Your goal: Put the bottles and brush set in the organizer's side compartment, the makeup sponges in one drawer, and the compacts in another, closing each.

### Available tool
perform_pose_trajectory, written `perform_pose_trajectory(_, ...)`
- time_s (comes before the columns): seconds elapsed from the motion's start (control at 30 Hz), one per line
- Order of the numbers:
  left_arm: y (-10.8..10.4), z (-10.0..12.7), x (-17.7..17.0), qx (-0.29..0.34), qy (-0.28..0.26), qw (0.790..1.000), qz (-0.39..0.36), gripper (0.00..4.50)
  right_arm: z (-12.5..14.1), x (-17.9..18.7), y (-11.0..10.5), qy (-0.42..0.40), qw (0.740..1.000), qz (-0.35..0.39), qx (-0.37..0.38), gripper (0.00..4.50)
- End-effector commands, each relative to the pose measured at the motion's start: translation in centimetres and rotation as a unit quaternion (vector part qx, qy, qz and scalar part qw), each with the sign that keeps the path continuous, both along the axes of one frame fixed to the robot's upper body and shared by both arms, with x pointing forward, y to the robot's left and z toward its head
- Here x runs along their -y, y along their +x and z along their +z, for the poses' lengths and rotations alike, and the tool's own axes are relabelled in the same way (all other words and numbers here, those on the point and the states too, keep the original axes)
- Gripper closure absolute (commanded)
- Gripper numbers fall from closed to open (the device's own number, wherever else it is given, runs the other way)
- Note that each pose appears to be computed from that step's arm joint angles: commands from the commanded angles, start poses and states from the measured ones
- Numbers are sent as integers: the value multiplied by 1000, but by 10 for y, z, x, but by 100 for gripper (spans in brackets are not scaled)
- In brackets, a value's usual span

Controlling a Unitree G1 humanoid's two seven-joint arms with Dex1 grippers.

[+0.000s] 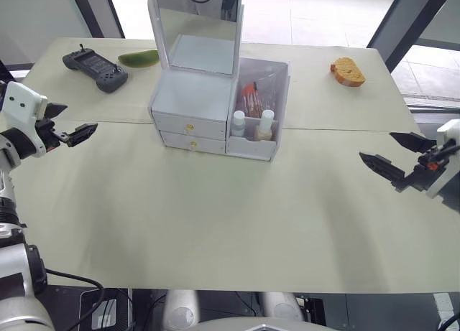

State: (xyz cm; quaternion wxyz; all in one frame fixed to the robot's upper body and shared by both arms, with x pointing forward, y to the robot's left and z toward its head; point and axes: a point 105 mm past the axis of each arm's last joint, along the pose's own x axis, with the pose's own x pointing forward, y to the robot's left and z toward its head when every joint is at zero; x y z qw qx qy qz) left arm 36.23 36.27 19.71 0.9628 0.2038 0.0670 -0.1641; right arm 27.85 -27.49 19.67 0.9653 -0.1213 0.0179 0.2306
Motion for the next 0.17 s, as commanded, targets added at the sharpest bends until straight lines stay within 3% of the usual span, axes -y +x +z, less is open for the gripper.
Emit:
perform_pose_trajectory(0.03,2,19,-6,36,12,999,21,3,24,-1,-8,-10,995,-24,99,0)
perform_pose_trajectory(0.17,-2,24,-3,38,0,999,5,3,12,-10,-5,4,994,-21,104,0)
